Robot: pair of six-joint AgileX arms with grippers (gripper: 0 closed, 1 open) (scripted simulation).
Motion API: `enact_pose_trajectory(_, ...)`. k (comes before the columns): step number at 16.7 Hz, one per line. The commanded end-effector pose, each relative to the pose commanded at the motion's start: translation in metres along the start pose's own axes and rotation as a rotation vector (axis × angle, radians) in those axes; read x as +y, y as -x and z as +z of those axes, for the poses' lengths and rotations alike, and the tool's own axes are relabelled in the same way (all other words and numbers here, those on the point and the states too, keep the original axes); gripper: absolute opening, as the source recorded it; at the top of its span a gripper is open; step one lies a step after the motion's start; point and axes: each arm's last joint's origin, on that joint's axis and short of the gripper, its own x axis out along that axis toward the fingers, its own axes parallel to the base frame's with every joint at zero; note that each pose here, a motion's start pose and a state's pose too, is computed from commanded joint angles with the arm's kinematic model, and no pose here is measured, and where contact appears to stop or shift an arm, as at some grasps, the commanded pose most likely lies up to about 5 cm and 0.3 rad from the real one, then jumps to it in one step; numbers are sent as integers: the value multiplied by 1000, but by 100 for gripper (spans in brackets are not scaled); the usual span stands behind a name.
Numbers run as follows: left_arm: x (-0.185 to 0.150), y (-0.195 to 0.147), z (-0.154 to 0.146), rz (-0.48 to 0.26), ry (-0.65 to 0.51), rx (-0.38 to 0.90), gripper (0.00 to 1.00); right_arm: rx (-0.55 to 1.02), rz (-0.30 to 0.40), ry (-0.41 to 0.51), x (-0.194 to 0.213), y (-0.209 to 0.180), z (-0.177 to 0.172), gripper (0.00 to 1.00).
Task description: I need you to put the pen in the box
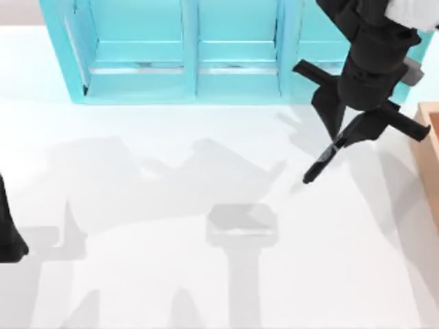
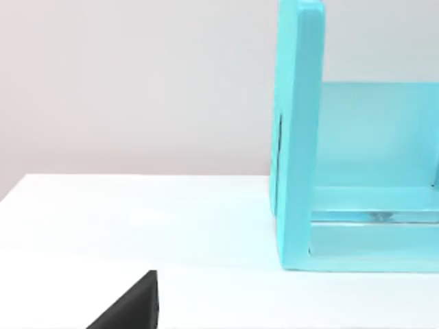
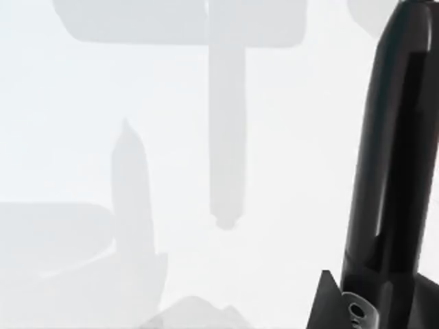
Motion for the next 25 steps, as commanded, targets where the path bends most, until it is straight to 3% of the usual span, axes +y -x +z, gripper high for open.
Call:
enact_pose_trajectory(4,0,0,0,0,0,0,100,-6,-16,-222,-62,8,69,0)
enact_pose_trajectory(8,0,0,0,0,0,0,100,-8,-42,-510,-160,17,132,0)
enact_pose_trajectory(13,0,0,0,0,0,0,100,-20,-43,-807,-270,32,159,0)
enact_pose_trajectory(17,0,0,0,0,0,0,100,-28,-35,-879,-297,38,160,0)
enact_pose_trajectory(22,0,0,0,0,0,0,100,-32,-28,-882,-292,35,162,0)
enact_pose_trajectory(25,0,0,0,0,0,0,100,-67,33,-885,-270,25,167,0)
